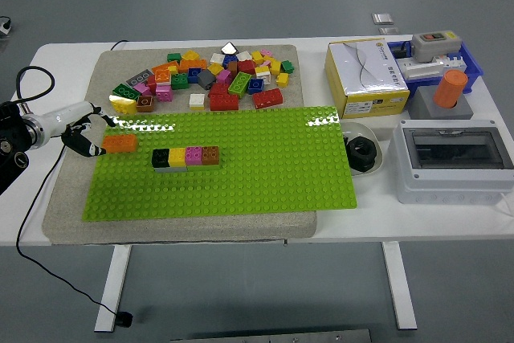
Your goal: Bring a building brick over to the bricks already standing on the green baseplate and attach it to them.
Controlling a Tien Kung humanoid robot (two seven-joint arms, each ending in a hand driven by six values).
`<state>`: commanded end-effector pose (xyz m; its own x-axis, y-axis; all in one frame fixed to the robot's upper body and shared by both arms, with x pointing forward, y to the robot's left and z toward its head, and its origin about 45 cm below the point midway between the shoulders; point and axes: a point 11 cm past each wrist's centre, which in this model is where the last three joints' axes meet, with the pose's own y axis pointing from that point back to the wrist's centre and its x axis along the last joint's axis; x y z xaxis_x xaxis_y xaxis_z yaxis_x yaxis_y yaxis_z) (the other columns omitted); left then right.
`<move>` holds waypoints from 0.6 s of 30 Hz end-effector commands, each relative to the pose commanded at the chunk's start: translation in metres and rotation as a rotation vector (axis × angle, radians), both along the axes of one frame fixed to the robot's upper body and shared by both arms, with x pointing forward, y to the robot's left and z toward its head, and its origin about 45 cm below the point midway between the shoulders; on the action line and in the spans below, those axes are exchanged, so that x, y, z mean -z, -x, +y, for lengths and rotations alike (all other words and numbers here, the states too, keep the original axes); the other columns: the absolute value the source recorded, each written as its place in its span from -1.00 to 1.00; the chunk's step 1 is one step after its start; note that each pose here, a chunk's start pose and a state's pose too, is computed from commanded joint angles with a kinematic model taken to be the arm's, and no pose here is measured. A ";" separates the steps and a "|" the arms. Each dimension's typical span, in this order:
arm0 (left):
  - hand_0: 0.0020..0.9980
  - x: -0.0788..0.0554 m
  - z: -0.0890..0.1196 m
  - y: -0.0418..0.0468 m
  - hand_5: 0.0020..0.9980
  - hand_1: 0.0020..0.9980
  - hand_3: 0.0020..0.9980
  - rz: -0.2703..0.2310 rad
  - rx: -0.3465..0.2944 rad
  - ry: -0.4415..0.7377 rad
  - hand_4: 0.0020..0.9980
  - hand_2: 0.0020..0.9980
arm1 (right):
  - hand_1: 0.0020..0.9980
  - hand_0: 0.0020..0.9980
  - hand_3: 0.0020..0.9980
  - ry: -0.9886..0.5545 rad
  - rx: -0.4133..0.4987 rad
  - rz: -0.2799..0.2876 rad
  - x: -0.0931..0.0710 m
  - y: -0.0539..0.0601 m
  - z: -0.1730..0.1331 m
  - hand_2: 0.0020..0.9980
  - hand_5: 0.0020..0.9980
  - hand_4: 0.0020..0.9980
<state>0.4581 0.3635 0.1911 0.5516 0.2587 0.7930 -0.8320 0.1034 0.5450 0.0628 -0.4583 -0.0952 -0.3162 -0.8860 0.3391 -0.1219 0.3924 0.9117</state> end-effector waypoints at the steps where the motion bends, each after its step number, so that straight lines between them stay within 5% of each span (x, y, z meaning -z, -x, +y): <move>1: -0.71 0.000 0.000 -0.0001 -1.00 -1.00 0.43 0.001 -0.001 -0.001 0.62 -0.99 | -0.06 0.26 0.43 0.000 0.000 0.000 0.000 0.000 0.000 0.24 0.76 0.50; 18: -0.72 -0.010 -0.002 -0.0025 -1.00 -1.00 0.43 -0.028 0.043 -0.037 0.71 -0.98 | -0.06 0.26 0.43 -0.007 0.004 0.008 0.002 0.004 0.004 0.24 0.77 0.49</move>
